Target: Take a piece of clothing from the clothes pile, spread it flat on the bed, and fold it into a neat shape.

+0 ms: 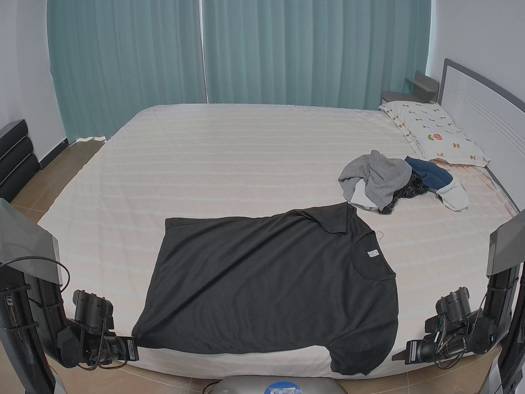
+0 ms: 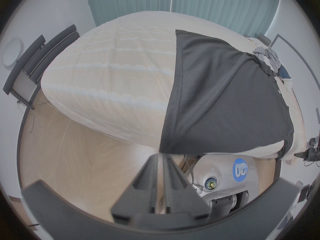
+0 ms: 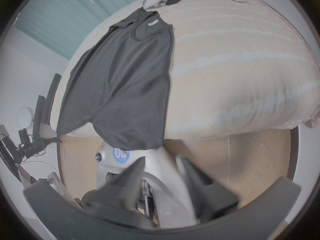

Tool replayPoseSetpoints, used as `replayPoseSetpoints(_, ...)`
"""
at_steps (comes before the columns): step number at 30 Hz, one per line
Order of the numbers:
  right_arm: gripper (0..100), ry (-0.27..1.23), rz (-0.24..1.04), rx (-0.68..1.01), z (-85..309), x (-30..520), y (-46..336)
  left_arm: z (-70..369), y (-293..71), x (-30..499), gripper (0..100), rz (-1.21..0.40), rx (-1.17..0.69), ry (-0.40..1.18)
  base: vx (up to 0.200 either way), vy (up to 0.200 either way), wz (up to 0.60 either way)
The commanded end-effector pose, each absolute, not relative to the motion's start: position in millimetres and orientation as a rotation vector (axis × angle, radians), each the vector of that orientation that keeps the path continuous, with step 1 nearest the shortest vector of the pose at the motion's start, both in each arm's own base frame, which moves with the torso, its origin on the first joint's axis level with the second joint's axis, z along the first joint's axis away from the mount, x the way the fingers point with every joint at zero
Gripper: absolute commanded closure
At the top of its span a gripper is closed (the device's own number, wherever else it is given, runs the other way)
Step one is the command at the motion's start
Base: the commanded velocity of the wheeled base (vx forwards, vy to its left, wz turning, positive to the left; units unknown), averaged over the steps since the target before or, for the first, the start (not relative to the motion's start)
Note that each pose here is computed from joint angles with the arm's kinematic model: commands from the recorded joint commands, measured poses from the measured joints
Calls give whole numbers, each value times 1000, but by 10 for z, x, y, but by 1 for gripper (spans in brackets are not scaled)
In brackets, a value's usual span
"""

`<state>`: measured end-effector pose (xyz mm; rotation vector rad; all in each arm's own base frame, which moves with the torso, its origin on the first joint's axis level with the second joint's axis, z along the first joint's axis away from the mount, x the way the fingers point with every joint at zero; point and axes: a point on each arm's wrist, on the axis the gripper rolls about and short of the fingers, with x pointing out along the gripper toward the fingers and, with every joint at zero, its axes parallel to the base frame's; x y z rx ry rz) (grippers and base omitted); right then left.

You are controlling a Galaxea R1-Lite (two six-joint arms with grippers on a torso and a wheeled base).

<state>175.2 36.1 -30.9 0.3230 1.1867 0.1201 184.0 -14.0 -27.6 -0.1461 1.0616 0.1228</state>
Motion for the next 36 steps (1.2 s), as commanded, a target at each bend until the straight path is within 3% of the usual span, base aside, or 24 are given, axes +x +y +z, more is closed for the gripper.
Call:
replayPoseSetpoints(1, 0, 1186, 116, 343, -321, 1733, 354, -282, -163, 1840, 0, 104, -160, 1061, 0, 0, 0)
replayPoseSetpoints(11, 0, 993, 126, 572, -144, 1910, 350, -37, -164, 1999, 0, 56, -243, 838, 0, 0, 0)
replayPoseSetpoints(22, 0, 940, 112, 654, -105, 1962, 359, 100, -184, 2139, 0, 20, -392, 741, 0, 0, 0)
replayPoseSetpoints(36, 0, 864, 104, 744, -60, 2037, 366, 77, -173, 2152, 0, 20, -422, 750, 0, 171, 0)
